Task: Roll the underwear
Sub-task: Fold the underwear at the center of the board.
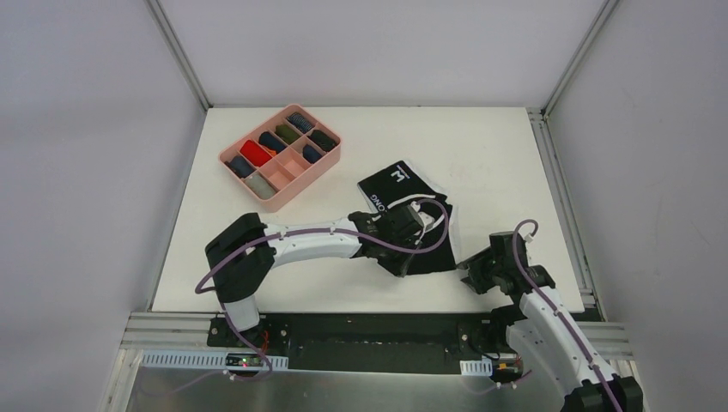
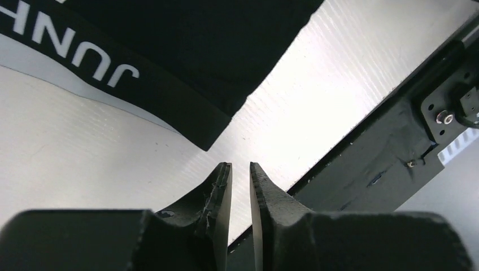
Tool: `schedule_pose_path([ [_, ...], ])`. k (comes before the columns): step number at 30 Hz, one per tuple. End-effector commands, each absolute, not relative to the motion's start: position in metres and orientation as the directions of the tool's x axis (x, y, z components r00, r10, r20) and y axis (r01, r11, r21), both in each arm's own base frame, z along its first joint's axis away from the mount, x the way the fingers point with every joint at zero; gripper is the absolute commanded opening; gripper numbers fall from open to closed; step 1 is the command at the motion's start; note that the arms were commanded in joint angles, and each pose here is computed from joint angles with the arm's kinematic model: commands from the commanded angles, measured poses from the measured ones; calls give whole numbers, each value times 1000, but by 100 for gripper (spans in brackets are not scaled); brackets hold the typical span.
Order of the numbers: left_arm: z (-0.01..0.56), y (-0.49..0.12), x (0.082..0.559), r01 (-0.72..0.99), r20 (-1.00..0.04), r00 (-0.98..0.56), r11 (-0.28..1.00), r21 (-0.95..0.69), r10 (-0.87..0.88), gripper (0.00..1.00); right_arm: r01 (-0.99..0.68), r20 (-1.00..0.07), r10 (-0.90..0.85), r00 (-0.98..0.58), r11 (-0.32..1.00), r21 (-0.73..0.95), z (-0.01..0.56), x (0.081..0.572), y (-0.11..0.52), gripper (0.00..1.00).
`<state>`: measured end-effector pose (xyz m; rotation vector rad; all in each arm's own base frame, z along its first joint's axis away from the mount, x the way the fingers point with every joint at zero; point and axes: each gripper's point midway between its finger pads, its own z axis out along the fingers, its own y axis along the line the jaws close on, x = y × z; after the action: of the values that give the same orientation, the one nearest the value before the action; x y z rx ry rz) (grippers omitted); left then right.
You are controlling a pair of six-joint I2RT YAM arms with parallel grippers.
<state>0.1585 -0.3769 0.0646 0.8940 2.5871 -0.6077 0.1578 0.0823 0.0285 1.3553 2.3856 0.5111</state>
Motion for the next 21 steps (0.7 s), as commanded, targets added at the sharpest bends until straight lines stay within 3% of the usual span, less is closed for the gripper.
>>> schedule_pose_path([
  [1, 66, -368, 154, 693, -470, -687, 695, -193, 554, 19, 723, -96, 872, -480, 455, 519, 26, 171, 92, 44],
  [4, 65, -368, 157, 724, -503, -630, 682, -105, 592, 18, 728, -109, 875, -472, 457, 511, 21, 176, 89, 40],
  [13, 55, -364, 159, 746, -466, -603, 664, -43, 647, 32, 737, -114, 874, -472, 462, 494, 11, 183, 89, 37],
  [15, 55, -364, 161, 751, -469, -592, 660, -25, 655, 40, 737, -110, 873, -475, 463, 493, 11, 183, 90, 37],
  [21, 69, -377, 162, 787, -517, -513, 616, 36, 685, 40, 734, -112, 873, -475, 462, 498, 10, 181, 90, 37],
])
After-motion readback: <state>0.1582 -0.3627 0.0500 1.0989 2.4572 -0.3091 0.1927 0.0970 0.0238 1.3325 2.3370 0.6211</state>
